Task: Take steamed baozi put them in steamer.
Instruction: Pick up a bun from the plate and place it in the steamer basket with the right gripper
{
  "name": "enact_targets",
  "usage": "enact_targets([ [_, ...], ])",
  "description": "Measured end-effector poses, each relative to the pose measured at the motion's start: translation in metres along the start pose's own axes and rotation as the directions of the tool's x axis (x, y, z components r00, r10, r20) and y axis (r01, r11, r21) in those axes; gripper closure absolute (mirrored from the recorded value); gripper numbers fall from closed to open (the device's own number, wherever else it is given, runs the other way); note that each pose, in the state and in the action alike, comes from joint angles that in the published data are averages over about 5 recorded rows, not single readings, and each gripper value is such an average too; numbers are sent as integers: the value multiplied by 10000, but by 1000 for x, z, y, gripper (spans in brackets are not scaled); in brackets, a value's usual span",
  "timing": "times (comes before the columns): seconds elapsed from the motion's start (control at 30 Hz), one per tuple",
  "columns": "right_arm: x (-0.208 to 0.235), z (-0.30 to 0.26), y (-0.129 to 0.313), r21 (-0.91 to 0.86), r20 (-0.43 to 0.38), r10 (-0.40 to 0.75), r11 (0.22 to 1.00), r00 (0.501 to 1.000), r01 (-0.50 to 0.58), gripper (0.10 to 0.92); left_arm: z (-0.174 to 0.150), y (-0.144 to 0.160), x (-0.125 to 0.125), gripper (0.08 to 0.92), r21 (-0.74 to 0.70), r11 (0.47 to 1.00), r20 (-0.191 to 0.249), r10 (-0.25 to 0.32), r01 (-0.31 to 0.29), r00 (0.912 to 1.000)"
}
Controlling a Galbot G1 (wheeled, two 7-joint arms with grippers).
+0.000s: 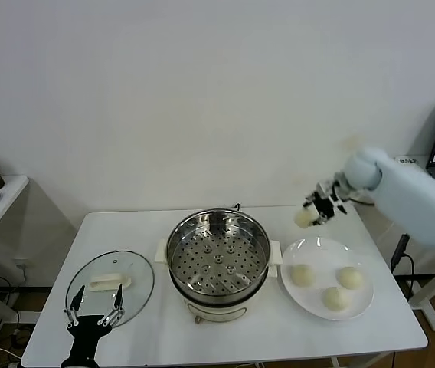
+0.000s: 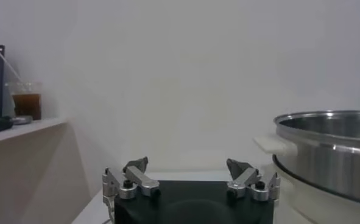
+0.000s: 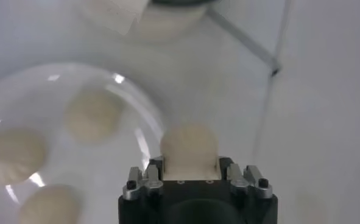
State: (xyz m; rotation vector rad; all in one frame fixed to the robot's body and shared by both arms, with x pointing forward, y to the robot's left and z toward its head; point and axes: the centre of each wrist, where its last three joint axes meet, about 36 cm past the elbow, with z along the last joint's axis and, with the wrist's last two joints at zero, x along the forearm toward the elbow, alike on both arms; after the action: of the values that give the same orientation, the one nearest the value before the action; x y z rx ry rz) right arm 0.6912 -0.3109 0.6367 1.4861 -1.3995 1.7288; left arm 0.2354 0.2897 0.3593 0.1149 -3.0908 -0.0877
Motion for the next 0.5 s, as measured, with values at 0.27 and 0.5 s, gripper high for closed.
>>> enact_targets([
  [0.27,19,-82,-50,2056,1092,-49,9785,9940,-177,471,-5,5,-3,177,10,10000,164,-84,83,9998],
  [0.5,-13,-154,-72,4155,1597,-1056,9091,9815,302,468,-7,11,-2,177,-74,9997,205,-251,252,9995],
])
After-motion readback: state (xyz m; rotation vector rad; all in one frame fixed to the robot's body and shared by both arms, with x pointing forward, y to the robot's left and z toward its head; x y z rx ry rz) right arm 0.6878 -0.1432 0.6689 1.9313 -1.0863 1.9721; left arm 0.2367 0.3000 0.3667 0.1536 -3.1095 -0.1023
